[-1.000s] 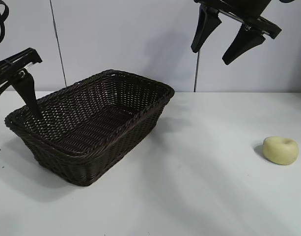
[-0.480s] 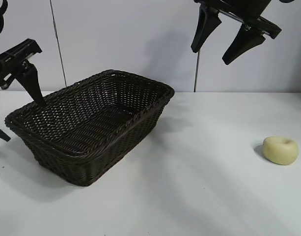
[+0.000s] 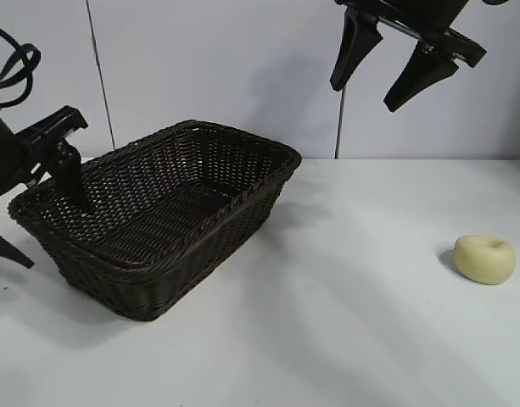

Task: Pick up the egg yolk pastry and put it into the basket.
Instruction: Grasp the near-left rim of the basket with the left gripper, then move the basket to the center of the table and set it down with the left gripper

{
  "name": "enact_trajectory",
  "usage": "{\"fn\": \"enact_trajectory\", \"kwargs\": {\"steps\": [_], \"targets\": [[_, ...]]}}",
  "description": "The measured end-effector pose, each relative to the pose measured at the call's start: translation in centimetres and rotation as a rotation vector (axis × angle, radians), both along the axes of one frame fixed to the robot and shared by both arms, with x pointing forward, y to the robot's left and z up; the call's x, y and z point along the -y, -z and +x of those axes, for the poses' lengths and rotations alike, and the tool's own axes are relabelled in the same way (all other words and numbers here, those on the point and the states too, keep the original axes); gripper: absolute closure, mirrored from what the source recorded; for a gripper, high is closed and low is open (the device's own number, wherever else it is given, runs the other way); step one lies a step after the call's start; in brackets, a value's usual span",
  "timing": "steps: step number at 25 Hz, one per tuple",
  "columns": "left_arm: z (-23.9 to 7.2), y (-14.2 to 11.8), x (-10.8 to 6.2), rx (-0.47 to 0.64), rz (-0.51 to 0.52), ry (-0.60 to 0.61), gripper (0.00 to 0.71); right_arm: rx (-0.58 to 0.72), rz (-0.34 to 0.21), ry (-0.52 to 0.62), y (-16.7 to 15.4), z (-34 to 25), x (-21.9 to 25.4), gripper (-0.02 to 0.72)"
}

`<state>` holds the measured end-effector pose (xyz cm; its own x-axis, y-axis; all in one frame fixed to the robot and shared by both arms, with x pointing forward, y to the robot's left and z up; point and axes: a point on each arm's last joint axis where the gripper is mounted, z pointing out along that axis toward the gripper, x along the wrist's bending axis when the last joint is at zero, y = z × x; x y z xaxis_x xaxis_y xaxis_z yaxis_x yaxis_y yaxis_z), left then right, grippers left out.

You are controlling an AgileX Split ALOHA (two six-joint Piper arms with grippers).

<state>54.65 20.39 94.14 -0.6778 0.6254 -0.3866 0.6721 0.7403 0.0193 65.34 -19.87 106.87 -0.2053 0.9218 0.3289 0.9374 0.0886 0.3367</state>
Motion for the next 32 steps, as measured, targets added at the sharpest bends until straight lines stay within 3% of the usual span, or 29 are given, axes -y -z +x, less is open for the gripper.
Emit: {"fn": "enact_trajectory", "kwargs": {"steps": [8,14,17,26,32], "targets": [[0.3,2.0,0.1,-0.052,0.014,-0.004,0.228,0.0,0.0,0.0,0.0,0.0,0.0,0.185],[0.3,2.0,0.1,-0.047,0.01,-0.009,0.522,0.0,0.0,0.0,0.0,0.0,0.0,0.185],[0.4,2.0,0.1,-0.043,0.005,-0.018,0.605,0.0,0.0,0.0,0.0,0.0,0.0,0.185],[0.3,1.9,0.4,-0.059,-0.033,-0.028,0.604,0.0,0.0,0.0,0.0,0.0,0.0,0.185],[0.1,1.8,0.7,-0.067,-0.087,0.033,0.604,0.0,0.0,0.0,0.0,0.0,0.0,0.185]]}}
